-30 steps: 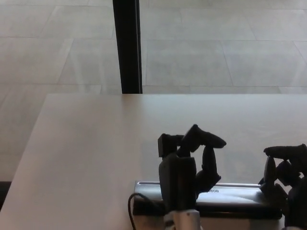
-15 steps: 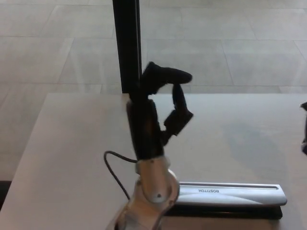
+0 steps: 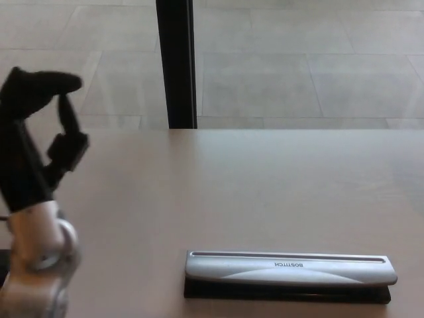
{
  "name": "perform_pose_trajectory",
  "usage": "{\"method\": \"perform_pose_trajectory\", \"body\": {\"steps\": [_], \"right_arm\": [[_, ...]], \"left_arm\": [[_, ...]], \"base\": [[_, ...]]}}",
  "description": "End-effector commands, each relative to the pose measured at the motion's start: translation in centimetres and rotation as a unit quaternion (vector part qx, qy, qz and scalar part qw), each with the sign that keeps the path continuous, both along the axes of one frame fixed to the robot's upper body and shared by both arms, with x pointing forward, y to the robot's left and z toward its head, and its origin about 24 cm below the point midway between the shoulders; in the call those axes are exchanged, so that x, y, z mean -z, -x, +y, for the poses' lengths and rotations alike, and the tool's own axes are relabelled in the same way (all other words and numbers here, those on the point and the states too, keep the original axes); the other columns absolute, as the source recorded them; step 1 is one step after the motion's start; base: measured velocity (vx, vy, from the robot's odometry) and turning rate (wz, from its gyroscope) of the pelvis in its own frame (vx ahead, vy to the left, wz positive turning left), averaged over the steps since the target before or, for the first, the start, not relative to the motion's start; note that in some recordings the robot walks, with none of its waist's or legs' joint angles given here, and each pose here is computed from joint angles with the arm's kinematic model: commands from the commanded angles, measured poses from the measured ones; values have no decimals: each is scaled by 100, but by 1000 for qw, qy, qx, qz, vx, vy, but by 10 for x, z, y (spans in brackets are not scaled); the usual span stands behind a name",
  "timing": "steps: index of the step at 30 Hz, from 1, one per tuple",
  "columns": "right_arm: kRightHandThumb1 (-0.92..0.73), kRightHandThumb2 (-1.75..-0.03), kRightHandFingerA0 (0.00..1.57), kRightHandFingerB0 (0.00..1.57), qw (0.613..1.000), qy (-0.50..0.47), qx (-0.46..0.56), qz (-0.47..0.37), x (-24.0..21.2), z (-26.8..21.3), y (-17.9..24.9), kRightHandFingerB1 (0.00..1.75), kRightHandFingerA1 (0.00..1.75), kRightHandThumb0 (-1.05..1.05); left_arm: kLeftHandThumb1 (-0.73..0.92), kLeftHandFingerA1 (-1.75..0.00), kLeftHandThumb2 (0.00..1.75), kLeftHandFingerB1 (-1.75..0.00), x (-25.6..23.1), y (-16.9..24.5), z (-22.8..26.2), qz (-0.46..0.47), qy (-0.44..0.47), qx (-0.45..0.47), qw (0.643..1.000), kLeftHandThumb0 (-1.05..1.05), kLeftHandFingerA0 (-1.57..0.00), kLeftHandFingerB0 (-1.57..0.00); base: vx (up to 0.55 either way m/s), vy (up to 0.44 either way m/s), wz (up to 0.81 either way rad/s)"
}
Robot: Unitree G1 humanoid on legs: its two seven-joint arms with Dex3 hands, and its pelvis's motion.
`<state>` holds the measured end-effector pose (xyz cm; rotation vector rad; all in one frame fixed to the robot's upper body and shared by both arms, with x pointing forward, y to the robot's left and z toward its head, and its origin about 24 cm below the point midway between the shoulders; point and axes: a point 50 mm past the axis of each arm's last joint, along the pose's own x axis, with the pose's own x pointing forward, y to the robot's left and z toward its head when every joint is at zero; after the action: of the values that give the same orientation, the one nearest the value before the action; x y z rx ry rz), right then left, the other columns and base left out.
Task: A hole pucnch is kept on the middle on the desk infront of the robot and the robot uses both its hands as fists to press on it and use it
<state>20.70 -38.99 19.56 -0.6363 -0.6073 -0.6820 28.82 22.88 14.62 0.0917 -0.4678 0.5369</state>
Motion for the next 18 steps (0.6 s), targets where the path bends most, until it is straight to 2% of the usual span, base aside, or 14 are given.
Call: {"method": "perform_pose_trajectory", "body": {"steps": [1,2,3,4,5,7,8,9,10,11,12,13,16,18], "right_arm": [[-68,-87,114,79,930,-230,285,8,7,-130,153,110,175,-40],[-60,-109,128,83,921,-236,311,9,17,-131,162,101,138,-46],[-71,-83,104,83,907,-251,338,-3,33,-132,173,114,175,-41],[-72,-83,98,85,899,-262,350,-17,45,-130,182,119,175,-40],[-75,-82,99,82,888,-269,373,-9,58,-129,188,117,175,-38],[-72,-85,102,85,876,-276,394,-16,72,-128,195,116,175,-36],[-75,-78,95,85,865,-289,410,4,92,-122,201,110,175,-43],[-72,-75,98,86,848,-312,428,13,110,-118,203,101,175,-43],[-72,-75,98,86,844,-314,433,17,116,-116,203,101,175,-43],[-55,-103,120,83,843,-318,433,18,119,-114,205,93,135,-47],[-67,-68,88,85,838,-332,433,17,128,-111,206,92,168,-44],[-67,-68,88,85,833,-342,435,16,134,-109,206,92,168,-44],[-70,-66,94,69,797,-407,441,66,169,-97,208,75,111,-46],[-78,-62,76,54,772,-460,428,91,187,-90,208,61,89,-55]], "left_arm": [[61,-175,77,-142,67,96,158,263,133,-101,950,-34,-97,-77],[53,-172,95,-132,74,104,164,258,151,-110,948,-22,-115,-80],[56,-175,76,-139,83,114,171,271,160,-162,935,-33,-95,-82],[69,-175,67,-134,90,124,175,282,155,-179,930,-35,-89,-74],[52,-135,94,-111,98,134,181,285,165,-207,921,-44,-115,-82],[54,-137,93,-113,109,144,186,294,169,-228,913,-47,-113,-81],[54,-130,96,-106,128,162,192,309,185,-259,896,-41,-109,-82],[70,-164,62,-99,144,179,194,322,198,-295,878,-36,-71,-80],[70,-164,62,-99,151,185,193,323,211,-307,870,-36,-71,-80],[69,-137,63,-74,156,192,193,334,213,-316,862,-35,-63,-76],[70,-151,64,-61,165,202,191,350,224,-334,846,-33,-68,-71],[70,-151,64,-61,170,207,190,356,236,-342,837,-33,-68,-71],[67,-127,60,-51,200,245,182,414,256,-377,788,-33,-72,-66],[65,-108,60,-58,215,262,175,452,257,-372,768,-34,-86,-72]], "base": [[0,0,0],[0,0,0],[0,0,0],[0,0,0],[0,0,0],[0,0,0],[0,0,0],[0,0,0],[0,0,0],[0,0,0],[0,0,0],[0,0,0],[0,0,0],[0,0,0]]}}
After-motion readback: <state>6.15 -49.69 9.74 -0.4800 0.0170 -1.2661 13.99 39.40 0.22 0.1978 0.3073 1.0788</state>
